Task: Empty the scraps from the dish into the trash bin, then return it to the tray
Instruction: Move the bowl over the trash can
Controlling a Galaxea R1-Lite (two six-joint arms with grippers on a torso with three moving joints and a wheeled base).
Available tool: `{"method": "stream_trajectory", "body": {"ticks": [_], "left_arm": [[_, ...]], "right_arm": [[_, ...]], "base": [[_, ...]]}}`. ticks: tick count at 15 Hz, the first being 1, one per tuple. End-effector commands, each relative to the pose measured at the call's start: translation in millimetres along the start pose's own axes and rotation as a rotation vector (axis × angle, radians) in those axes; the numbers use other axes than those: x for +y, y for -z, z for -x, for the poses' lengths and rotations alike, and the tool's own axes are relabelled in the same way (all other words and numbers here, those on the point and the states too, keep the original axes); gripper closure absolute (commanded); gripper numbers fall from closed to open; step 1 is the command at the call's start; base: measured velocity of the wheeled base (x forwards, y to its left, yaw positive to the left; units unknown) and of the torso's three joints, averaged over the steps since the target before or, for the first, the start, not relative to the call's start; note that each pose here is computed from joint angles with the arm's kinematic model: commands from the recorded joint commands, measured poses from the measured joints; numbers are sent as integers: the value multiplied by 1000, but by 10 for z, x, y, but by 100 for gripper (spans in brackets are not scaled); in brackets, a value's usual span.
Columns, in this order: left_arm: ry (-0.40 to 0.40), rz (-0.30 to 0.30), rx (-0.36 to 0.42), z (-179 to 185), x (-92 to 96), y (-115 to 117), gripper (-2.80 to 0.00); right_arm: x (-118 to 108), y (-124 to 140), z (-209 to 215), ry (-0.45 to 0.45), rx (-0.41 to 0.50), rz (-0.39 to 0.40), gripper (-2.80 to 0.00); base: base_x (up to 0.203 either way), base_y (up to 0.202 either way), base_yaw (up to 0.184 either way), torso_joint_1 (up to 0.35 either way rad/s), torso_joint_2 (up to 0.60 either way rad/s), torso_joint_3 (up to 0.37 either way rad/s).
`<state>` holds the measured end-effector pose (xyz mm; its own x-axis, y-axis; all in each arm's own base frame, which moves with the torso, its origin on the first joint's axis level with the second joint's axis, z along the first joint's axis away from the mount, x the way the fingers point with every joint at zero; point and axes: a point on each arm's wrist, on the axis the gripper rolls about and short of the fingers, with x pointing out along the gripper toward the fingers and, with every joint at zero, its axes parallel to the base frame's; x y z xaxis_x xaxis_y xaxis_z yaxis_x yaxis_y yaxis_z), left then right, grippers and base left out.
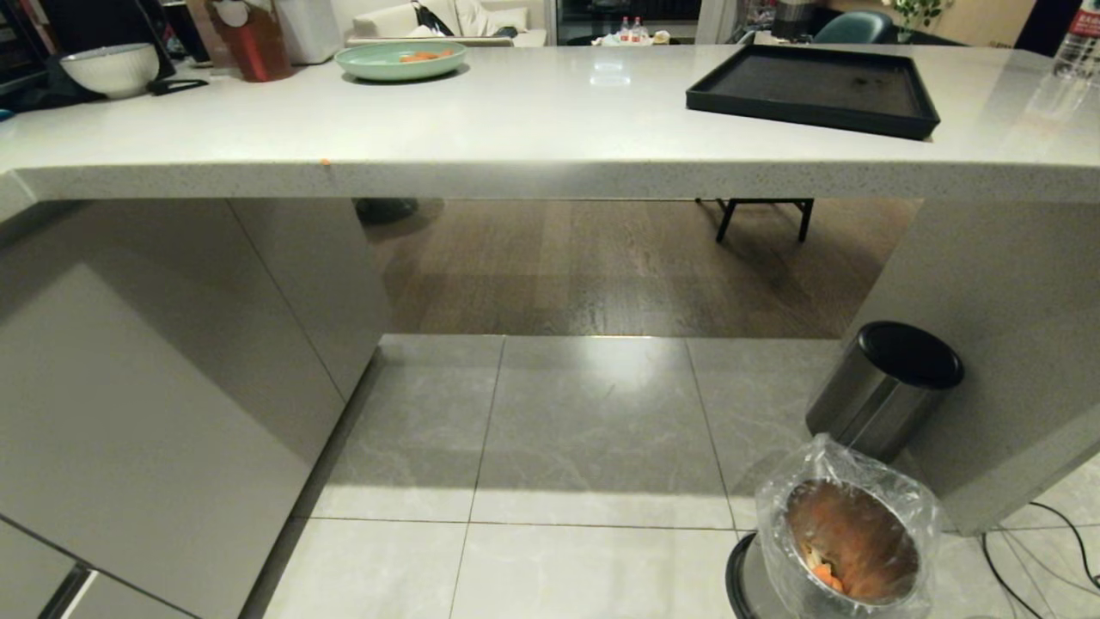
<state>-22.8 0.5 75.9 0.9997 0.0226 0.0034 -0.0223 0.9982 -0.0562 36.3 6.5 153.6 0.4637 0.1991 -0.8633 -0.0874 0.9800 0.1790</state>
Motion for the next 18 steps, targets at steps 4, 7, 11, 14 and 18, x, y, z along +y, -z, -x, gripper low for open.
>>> {"method": "stream_trajectory", "body": {"ticks": [4,7,11,14,18], "left_arm": [[0,1,0,-1,0,-1,0],[0,1,0,-1,0,-1,0],[0,1,-1,0,0,-1,0],[0,1,0,-1,0,-1,0],[1,1,0,-1,0,-1,0]], "right_arm": [[-1,10,-6,-1,8,-3,0],[-2,12,-11,-1,13,-33,0],[-3,21,-14,-1,16,-35,0],[-5,27,-22,0,19,-34,0],[-6,29,-26,0,22,-35,0]], "base": [[0,0,0,0,0,0],[0,0,0,0,0,0],[0,0,0,0,0,0],[-1,3,-149,5,2,1],[1,11,-172,3,1,1]]}}
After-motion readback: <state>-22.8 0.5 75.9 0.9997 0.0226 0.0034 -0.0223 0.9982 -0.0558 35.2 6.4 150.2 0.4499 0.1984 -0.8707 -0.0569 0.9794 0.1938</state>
